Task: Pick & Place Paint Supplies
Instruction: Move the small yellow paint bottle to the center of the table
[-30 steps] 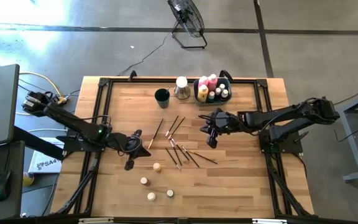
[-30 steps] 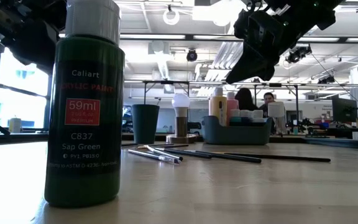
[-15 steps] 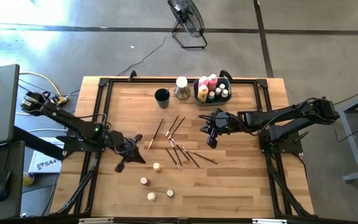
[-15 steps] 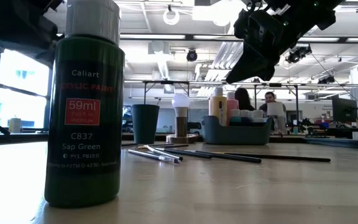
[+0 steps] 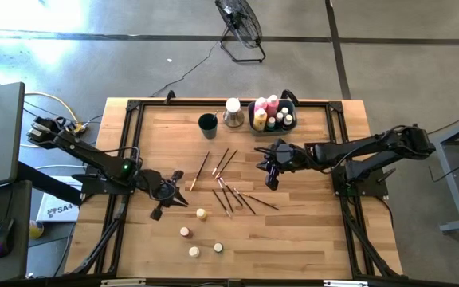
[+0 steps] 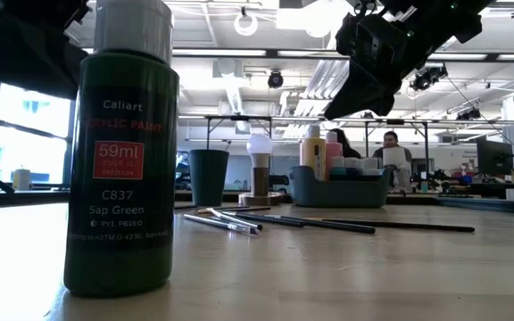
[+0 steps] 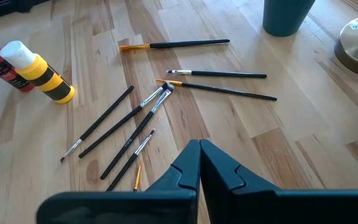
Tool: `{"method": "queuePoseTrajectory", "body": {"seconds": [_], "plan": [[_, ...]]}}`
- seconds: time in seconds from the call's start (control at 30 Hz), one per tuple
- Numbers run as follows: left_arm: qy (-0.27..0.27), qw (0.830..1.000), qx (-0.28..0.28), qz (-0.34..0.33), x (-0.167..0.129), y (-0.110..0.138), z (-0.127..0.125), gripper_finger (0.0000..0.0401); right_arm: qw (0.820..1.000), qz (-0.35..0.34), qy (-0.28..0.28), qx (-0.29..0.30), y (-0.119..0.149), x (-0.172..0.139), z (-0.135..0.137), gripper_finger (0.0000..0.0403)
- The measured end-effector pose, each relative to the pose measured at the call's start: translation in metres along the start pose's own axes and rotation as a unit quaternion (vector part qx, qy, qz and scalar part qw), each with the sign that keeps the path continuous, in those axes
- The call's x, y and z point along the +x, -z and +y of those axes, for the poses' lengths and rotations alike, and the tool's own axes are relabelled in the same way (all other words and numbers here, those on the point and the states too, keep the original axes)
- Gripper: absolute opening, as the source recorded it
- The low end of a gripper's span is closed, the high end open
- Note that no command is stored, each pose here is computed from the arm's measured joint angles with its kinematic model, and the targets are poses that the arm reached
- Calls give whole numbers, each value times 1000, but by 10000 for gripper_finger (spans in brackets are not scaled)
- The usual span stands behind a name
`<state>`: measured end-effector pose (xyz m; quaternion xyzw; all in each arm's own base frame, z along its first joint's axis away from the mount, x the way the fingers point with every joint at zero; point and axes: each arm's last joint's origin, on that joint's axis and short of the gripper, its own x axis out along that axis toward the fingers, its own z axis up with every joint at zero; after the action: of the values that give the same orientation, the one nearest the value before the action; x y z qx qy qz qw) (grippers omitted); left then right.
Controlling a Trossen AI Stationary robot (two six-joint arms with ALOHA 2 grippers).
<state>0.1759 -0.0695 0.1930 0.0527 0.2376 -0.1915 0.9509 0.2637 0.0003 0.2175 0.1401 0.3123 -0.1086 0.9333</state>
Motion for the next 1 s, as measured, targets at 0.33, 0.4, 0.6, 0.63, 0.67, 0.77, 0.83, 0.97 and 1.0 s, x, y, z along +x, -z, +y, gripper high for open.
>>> {"method": "queuePoseTrajectory", "body": {"seconds": [0.33,0.4,0.6,0.63,0.67,0.77,0.83,0.97,1.0], "plan": [[-11,999,1,-49,10,-8,1,177,1000,5,-9,0,1,0,0,2],[-12,999,-8,-48,10,-8,1,203,1000,10,-18,-1,1,0,1,2],[-13,999,-26,-46,10,-8,1,254,1000,21,-21,-2,3,0,1,2],[-13,999,-26,-47,10,-8,1,257,1000,21,-21,-3,3,0,1,2],[-13,999,-26,-46,10,-8,1,258,1000,20,-21,-3,3,0,1,2],[-13,999,-26,-46,12,-8,1,260,1000,20,-20,-3,3,0,1,2],[-13,999,-26,-42,15,-6,1,260,1000,20,-20,-3,3,0,1,2],[-13,999,-26,-34,25,-3,1,260,1000,19,-18,-3,3,0,1,2],[-13,999,-26,-30,29,-1,1,260,1000,18,-18,-3,2,0,1,2]]}}
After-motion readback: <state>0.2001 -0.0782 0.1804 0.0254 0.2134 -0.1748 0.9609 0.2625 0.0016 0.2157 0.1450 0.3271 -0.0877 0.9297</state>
